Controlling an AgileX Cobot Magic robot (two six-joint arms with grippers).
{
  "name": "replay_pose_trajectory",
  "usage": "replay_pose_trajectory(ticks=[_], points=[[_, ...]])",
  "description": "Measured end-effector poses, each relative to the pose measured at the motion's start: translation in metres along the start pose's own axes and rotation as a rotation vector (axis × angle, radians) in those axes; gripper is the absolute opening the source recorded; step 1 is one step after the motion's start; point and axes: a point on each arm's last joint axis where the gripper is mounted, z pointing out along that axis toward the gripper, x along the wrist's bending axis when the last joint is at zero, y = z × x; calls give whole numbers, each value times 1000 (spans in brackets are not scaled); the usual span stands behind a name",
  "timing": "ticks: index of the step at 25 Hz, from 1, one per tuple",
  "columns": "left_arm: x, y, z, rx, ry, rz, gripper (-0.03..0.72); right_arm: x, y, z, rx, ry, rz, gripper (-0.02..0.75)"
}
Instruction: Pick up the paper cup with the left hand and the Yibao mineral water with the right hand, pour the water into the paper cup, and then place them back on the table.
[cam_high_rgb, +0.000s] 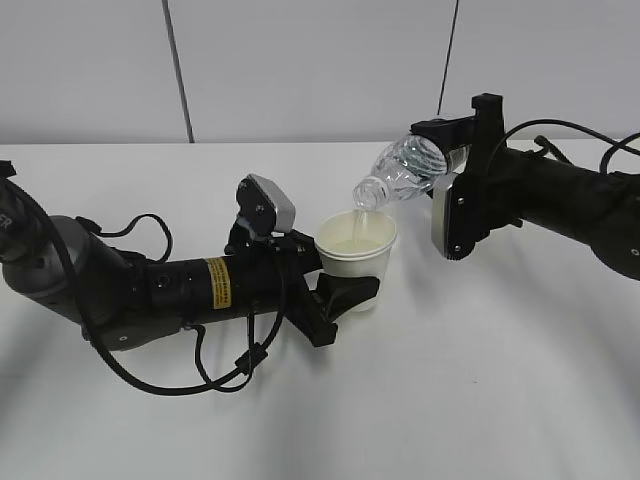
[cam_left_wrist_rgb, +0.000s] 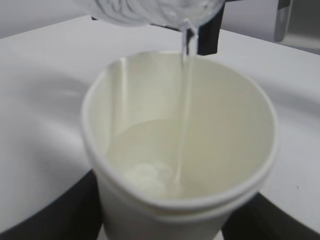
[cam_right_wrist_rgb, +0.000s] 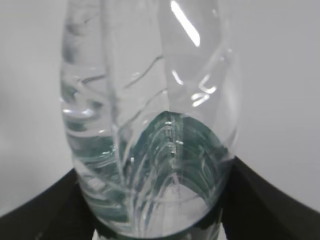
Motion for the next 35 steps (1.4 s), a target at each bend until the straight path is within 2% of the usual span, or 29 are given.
replay_pose_trajectory(ticks=[10,25,35], points=[[1,0,0,-3,7,-4,413,1,1,1,5,14,145,484],[2,0,0,2,24,-13,413,1,0,1,17,8,797,484],[12,0,-5,-8,70,-35,412,1,-1,1,22,2,1098,484]])
